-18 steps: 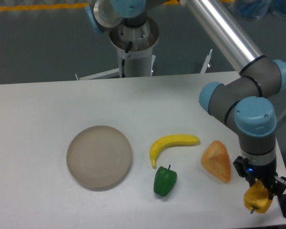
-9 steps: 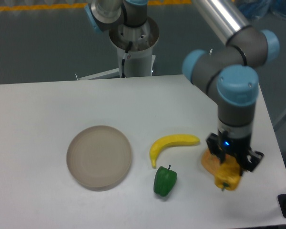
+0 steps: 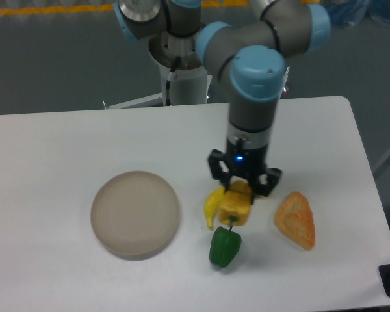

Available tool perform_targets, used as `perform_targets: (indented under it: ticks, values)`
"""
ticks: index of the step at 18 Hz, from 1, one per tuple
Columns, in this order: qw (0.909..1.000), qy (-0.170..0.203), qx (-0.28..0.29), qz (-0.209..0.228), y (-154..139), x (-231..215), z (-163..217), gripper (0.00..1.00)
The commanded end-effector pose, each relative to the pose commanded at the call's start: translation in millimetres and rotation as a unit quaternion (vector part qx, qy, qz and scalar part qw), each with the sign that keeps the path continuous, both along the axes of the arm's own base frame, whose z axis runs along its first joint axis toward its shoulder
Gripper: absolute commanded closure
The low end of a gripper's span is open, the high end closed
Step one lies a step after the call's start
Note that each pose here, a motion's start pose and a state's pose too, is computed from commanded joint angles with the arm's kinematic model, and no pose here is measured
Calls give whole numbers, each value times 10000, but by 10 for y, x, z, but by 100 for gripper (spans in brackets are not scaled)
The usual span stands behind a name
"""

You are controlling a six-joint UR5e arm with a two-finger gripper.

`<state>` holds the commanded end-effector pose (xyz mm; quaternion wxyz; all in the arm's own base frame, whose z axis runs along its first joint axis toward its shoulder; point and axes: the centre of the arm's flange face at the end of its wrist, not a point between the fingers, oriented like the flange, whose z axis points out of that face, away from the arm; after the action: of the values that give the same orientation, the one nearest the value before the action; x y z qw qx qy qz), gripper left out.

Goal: Place the yellow pepper on the plate
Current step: 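Carry the yellow pepper over the banana toward the beige plate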

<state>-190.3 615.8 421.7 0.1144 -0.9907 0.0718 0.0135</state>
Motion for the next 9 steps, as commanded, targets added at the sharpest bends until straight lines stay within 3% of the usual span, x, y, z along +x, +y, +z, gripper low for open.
perform_targets:
  ticks: [9]
  values:
    - [9990,-244,-264,277,322,634,-500,70]
